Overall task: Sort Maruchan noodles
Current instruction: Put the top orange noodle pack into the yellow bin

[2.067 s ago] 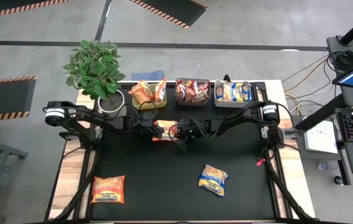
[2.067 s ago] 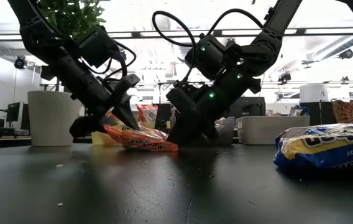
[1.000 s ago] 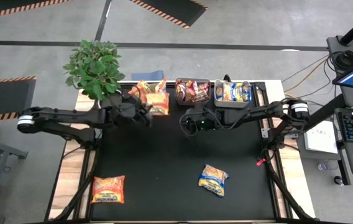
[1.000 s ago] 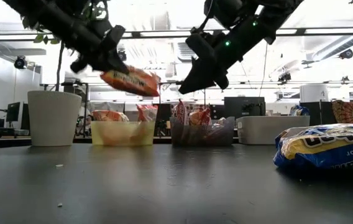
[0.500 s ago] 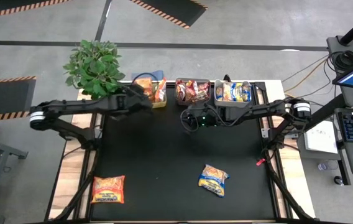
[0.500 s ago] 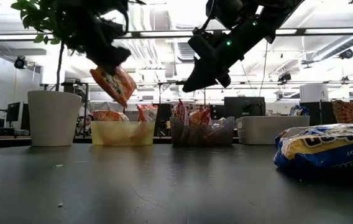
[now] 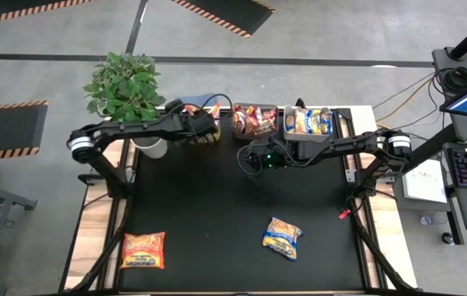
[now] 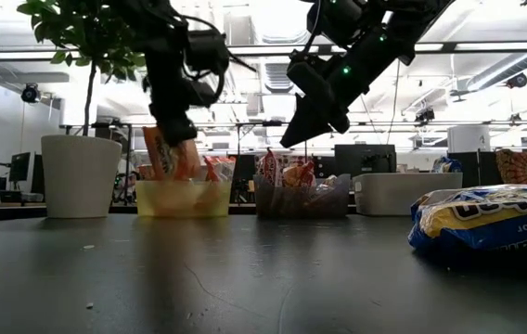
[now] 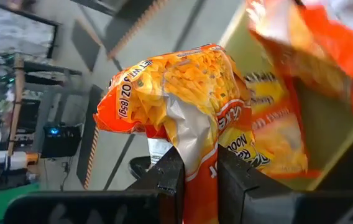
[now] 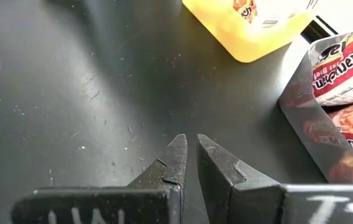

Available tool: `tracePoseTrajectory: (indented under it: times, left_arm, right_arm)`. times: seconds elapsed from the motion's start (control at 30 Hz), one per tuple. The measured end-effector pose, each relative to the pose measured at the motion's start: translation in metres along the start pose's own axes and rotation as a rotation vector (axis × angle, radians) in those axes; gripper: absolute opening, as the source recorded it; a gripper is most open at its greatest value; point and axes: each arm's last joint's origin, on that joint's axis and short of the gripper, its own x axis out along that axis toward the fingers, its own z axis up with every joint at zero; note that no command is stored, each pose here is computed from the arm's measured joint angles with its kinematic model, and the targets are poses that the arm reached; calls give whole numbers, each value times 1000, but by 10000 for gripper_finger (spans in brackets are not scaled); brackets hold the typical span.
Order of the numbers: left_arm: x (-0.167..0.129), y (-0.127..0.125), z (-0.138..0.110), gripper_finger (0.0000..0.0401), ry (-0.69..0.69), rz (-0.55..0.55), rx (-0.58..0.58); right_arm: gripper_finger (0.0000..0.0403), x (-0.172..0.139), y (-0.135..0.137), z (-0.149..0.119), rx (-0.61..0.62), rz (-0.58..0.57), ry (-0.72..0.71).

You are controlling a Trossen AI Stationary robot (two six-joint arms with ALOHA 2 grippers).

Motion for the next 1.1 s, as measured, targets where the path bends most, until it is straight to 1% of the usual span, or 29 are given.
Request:
tracePoseTrajectory:
  times: [0.2, 0.33, 0.47, 0.67, 0.87, 1.1]
  left_arm:
    - [10, -7, 0, 40, 25, -133, 141]
    - [11, -7, 0, 40, 25, -151, 149]
    - [12, -6, 1, 40, 18, -163, 112]
    - [16, -6, 7, 40, -23, -224, 47]
    - [20, -5, 6, 44, -7, -220, -4]
    - [22, -4, 4, 70, 20, -215, -74]
  right_arm:
    - [27, 0, 0, 0, -7, 0, 1]
    - [27, 0, 0, 0, -9, 0, 1]
    - [27, 0, 0, 0, -9, 0, 1]
    - [27, 0, 0, 0, -9, 0, 1]
    - [27, 0, 0, 0, -9, 0, 1]
    - [27, 0, 0, -1, -9, -1, 6]
